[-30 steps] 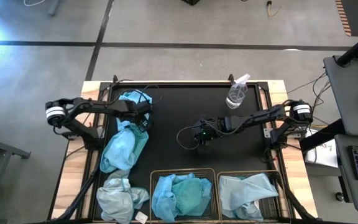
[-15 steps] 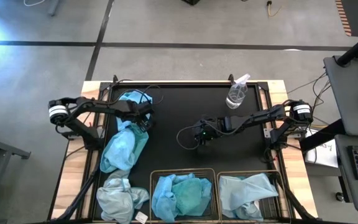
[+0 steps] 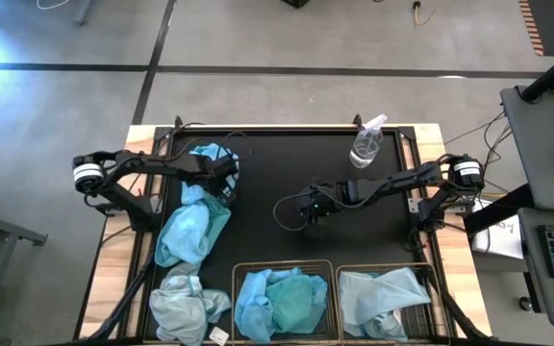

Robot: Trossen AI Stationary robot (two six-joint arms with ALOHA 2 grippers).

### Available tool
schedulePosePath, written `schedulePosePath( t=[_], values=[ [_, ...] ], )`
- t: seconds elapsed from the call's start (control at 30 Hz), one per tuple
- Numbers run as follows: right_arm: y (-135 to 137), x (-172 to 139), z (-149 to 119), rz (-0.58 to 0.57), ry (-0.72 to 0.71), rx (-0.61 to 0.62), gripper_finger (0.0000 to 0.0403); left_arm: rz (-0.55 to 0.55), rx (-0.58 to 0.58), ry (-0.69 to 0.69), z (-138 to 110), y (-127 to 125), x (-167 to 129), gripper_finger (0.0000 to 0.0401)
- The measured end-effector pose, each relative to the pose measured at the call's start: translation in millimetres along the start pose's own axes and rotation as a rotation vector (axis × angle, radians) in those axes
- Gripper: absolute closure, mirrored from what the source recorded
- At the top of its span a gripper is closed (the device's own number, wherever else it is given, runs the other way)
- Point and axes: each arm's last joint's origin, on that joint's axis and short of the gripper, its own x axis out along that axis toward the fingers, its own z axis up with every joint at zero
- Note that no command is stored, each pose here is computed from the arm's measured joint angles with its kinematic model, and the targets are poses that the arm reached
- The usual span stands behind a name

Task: Sort microfiber towel by color & place in baskets
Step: Put the blue towel into the left wire basket

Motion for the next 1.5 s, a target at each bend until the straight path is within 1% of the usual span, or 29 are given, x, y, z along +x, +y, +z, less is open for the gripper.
schedulePosePath(
  t=[0.1, 0.17, 0.33, 0.47, 0.57, 0.7, 0.87, 1.0, 1.13, 1.2, 1.5],
  values=[
    [0, 0, 0, 0.000, -0.003, 0.006, 0.0268, -0.130, 0.034, -0.012, 8, -13, -12, 0.0400],
    [0, 0, 1, 0.000, -0.005, 0.017, 0.0268, -0.178, 0.069, -0.066, 16, -22, -27, 0.0400],
    [0, 0, 1, 0.000, -0.007, 0.038, 0.0268, -0.246, 0.179, -0.184, 35, -48, -77, 0.0401],
    [0, 0, 1, 0.000, -0.008, 0.040, 0.0268, -0.295, 0.251, -0.284, 44, -68, -121, 0.0401],
    [0, 0, 1, 0.000, -0.008, 0.039, 0.0268, -0.343, 0.317, -0.337, 46, -84, -153, 0.0401],
    [0, 0, 1, -0.001, -0.008, 0.036, 0.0268, -0.411, 0.379, -0.401, 44, -101, -197, 0.0401],
    [0, 0, 1, -0.001, -0.008, 0.037, 0.0268, -0.508, 0.428, -0.503, 40, -114, -253, 0.0401],
    [0, 0, 1, -0.001, -0.009, 0.038, 0.0268, -0.596, 0.452, -0.588, 34, -122, -291, 0.0401],
    [0, 0, 2, 0.000, -0.011, 0.056, 0.0268, -0.674, 0.477, -0.637, 23, -134, -312, 0.0401],
    [0, 0, 2, 0.000, -0.011, 0.056, 0.0268, -0.700, 0.501, -0.640, 15, -146, -315, 0.0401],
    [0, 0, 2, 0.000, -0.013, 0.046, 0.0268, -0.870, 0.665, -0.648, -29, -213, -325, 0.0401]
  ],
)
